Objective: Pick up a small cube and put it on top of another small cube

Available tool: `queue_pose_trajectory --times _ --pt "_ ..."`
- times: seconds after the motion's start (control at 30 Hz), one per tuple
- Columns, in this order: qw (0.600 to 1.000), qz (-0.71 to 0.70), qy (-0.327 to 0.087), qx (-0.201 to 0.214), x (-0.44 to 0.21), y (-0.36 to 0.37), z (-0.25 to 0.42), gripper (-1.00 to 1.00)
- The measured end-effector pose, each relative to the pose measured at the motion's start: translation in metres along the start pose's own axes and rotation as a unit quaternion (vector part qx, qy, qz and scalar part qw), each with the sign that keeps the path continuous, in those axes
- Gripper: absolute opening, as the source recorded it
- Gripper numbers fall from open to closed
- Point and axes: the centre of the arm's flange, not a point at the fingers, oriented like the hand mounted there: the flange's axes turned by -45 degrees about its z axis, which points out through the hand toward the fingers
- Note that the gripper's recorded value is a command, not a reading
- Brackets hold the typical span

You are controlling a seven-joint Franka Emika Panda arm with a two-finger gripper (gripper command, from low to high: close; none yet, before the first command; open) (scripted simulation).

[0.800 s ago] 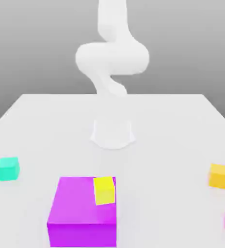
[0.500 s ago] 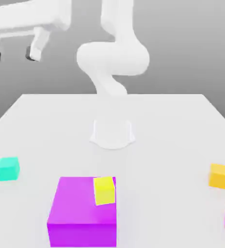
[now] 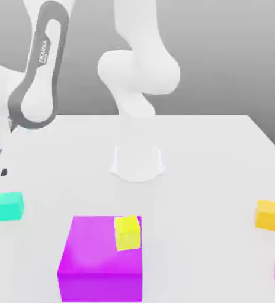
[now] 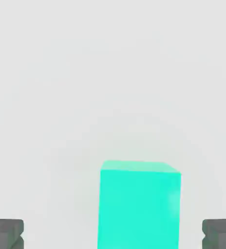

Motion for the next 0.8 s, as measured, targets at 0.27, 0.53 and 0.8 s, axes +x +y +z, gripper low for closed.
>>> queue_pose_trajectory --times 0.27,0.53,0.8 --pt "1.000 0.003 -0.001 -0.001 -0.002 0.002 0.042 -1.00" --pt "1.000 0.003 -0.002 -0.001 -0.001 0.002 -0.003 -1.00" --pt "0.977 -0.213 -0.014 0.015 -0.120 -0.159 -0.080 -1.00"
